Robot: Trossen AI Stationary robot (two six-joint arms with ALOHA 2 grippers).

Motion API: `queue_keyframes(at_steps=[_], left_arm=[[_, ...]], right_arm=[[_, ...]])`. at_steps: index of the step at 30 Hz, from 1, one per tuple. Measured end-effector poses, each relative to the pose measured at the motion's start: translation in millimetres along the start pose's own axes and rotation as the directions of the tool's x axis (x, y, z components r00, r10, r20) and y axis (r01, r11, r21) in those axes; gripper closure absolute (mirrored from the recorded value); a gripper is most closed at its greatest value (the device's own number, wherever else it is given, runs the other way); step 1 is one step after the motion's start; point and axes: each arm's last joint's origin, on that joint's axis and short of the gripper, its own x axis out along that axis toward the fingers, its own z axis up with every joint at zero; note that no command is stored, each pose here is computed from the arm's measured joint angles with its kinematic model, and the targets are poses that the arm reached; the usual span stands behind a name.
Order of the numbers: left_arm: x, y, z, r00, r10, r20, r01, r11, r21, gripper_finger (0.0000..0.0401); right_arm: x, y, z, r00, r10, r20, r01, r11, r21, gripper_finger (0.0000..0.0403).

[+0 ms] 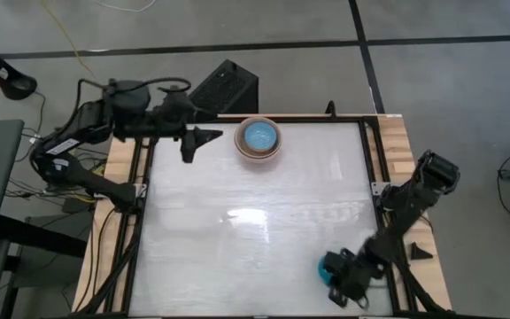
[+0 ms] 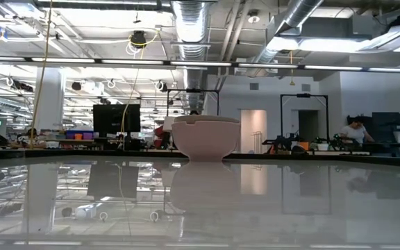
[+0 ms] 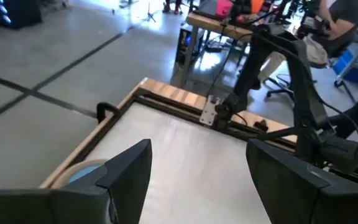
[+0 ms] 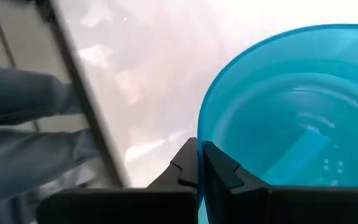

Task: Nest bowls inside each other
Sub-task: Stack the transparent blue bowl on top of the printed blue bowl

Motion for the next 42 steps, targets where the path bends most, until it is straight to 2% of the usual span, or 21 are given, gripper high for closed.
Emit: queue_keyframes(at_steps=[4, 9, 15, 19, 23, 26, 28, 31, 38, 40, 42], left_arm=[[-11, -7, -2, 1.000, 0.022, 0.001, -0.022, 1.000, 0.021, 0.0151], [-14, -7, -13, 0.993, 0.078, -0.087, -0.073, 0.996, 0.050, 0.0151], [-4, -7, -36, 0.977, 0.122, -0.175, -0.110, 0.991, 0.080, 0.0151], [1, -3, -54, 0.970, 0.137, -0.202, -0.127, 0.990, 0.058, 0.0151], [5, 0, -72, 0.971, 0.137, -0.196, -0.134, 0.991, 0.026, 0.0151], [5, 4, -85, 0.975, 0.142, -0.171, -0.144, 0.990, -0.004, 0.0151], [4, 7, -93, 0.978, 0.140, -0.153, -0.145, 0.989, -0.023, 0.0151], [3, 10, -106, 0.984, 0.131, -0.121, -0.138, 0.989, -0.054, 0.0151], [-1, 17, -129, 0.990, 0.123, -0.072, -0.131, 0.984, -0.122, 0.0151], [0, 18, -136, 0.989, 0.127, -0.081, -0.137, 0.981, -0.136, 0.0151], [0, 19, -140, 0.987, 0.130, -0.090, -0.143, 0.978, -0.152, 0.0151]], right_arm=[[-13, -10, 34, 0.996, -0.028, 0.081, 0.034, 0.996, -0.077, 0.0377], [-33, -26, 81, 0.980, -0.034, 0.197, 0.060, 0.990, -0.125, 0.0377], [-63, -50, 136, 0.928, -0.012, 0.371, 0.071, 0.987, -0.146, 0.0377], [-87, -65, 173, 0.846, 0.050, 0.531, 0.054, 0.983, -0.178, 0.0377], [-113, -84, 209, 0.718, 0.126, 0.684, 0.030, 0.977, -0.212, 0.0377], [-129, -103, 233, 0.629, 0.163, 0.760, 0.021, 0.974, -0.226, 0.0377], [-136, -119, 245, 0.599, 0.166, 0.783, 0.023, 0.974, -0.224, 0.0377], [-138, -143, 259, 0.594, 0.154, 0.789, 0.032, 0.976, -0.215, 0.0377], [-141, -181, 295, 0.631, 0.147, 0.762, 0.064, 0.969, -0.240, 0.0377], [-144, -186, 312, 0.649, 0.133, 0.749, 0.093, 0.963, -0.252, 0.0377], [-146, -190, 329, 0.692, 0.112, 0.713, 0.128, 0.953, -0.274, 0.0377]])
